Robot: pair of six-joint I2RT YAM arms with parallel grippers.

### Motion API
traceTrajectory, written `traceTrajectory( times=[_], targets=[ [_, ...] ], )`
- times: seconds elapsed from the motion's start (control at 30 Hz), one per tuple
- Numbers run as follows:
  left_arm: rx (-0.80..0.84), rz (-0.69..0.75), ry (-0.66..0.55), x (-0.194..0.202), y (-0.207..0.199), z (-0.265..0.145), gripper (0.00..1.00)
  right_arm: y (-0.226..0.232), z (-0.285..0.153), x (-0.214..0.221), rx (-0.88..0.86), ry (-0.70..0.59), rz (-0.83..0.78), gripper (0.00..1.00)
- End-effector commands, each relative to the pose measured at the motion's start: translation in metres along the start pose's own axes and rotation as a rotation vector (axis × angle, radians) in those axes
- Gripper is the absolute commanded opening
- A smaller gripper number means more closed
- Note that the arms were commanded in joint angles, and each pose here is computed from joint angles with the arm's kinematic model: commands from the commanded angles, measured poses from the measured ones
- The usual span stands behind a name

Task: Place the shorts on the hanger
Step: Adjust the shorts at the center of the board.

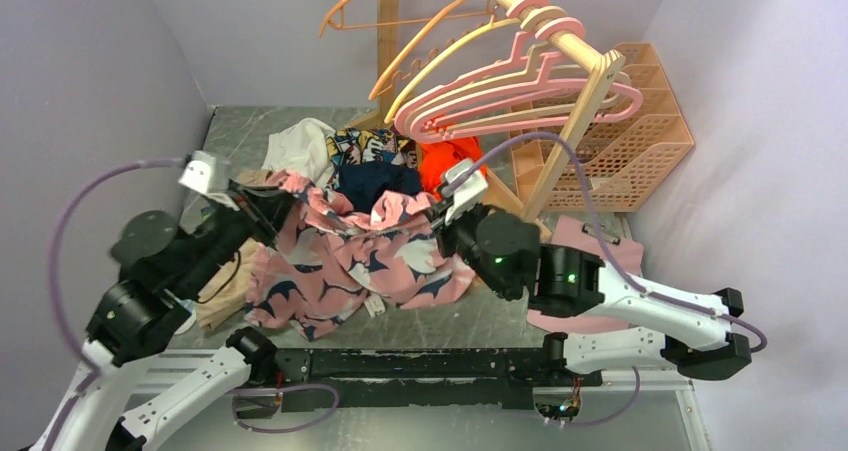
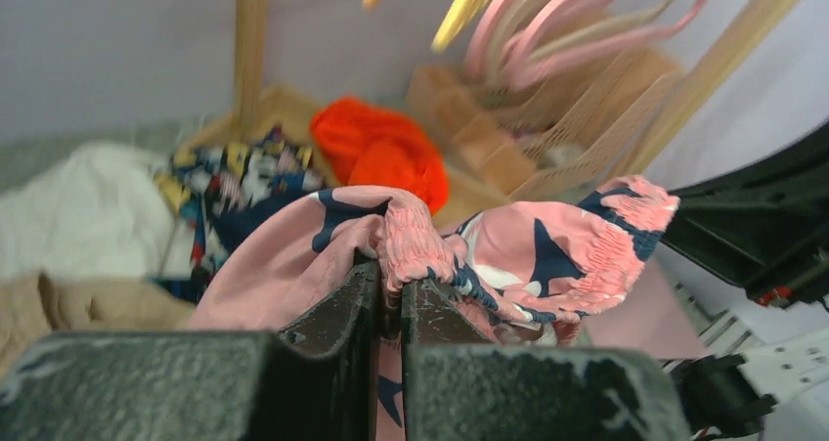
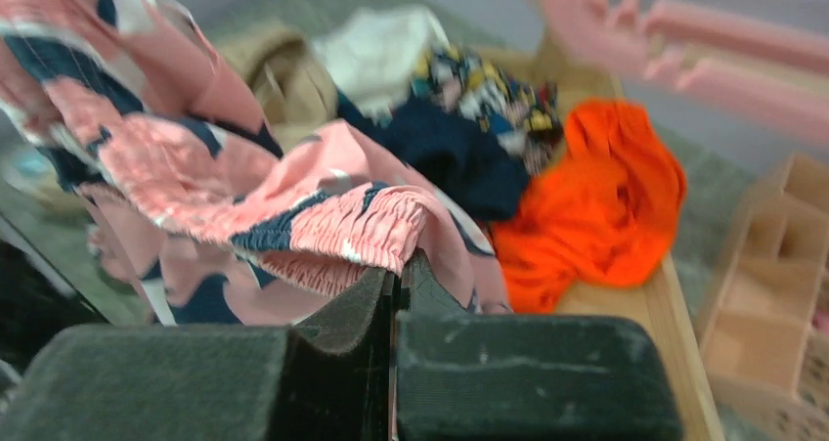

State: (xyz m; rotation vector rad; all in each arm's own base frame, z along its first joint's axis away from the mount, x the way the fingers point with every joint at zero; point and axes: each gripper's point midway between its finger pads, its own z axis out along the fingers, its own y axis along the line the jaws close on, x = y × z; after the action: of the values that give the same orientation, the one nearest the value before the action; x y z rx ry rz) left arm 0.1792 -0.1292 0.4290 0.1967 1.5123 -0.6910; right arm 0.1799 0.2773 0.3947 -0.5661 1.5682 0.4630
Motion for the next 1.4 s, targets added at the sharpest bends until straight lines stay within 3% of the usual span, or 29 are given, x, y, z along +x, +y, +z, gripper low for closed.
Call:
traceTrajectory(
  times=[0.0, 0.23, 0.33, 0.7, 0.87, 1.1, 1.2, 1.27, 1.37],
  targets=[
    [-0.149, -0.047, 0.037, 0.027, 0.029, 0.007, 0.07, -0.026, -0.003, 0.026, 0.148, 0.031, 0.076, 0.0],
    [-0.256, 0.149, -0.077, -0.054, 0.037, 0.036, 0.07, -0.042, 0.029, -0.016, 0.214, -0.013, 0.047, 0.0],
    [-0.258, 0.123, -0.07, -0.047, 0.037, 0.045, 0.07, -0.04, 0.035, -0.001, 0.214, -0.002, 0.053, 0.0],
    [-0.384, -0.211, 0.298, 0.177, 0.083, 0.028, 0.07, -0.042, 0.018, 0.151, 0.247, 0.262, 0.123, 0.0],
    [-0.496, -0.242, 0.384, 0.226, 0.104, 0.025, 0.07, -0.042, 0.021, 0.195, 0.299, 0.355, 0.147, 0.0],
    [-0.541, -0.201, 0.489, 0.252, 0.112, 0.034, 0.07, -0.041, 0.026, 0.227, 0.322, 0.459, 0.139, 0.01],
    [-0.528, -0.192, 0.529, 0.256, 0.109, 0.036, 0.16, -0.03, 0.023, 0.213, 0.212, 0.442, 0.137, 0.22],
    [-0.515, -0.194, 0.536, 0.256, 0.107, 0.036, 0.32, -0.019, 0.019, 0.201, 0.109, 0.426, 0.127, 0.42],
    [-0.491, -0.202, 0.527, 0.253, 0.103, 0.037, 0.49, -0.01, 0.011, 0.181, 0.005, 0.412, 0.102, 0.57]
  ],
)
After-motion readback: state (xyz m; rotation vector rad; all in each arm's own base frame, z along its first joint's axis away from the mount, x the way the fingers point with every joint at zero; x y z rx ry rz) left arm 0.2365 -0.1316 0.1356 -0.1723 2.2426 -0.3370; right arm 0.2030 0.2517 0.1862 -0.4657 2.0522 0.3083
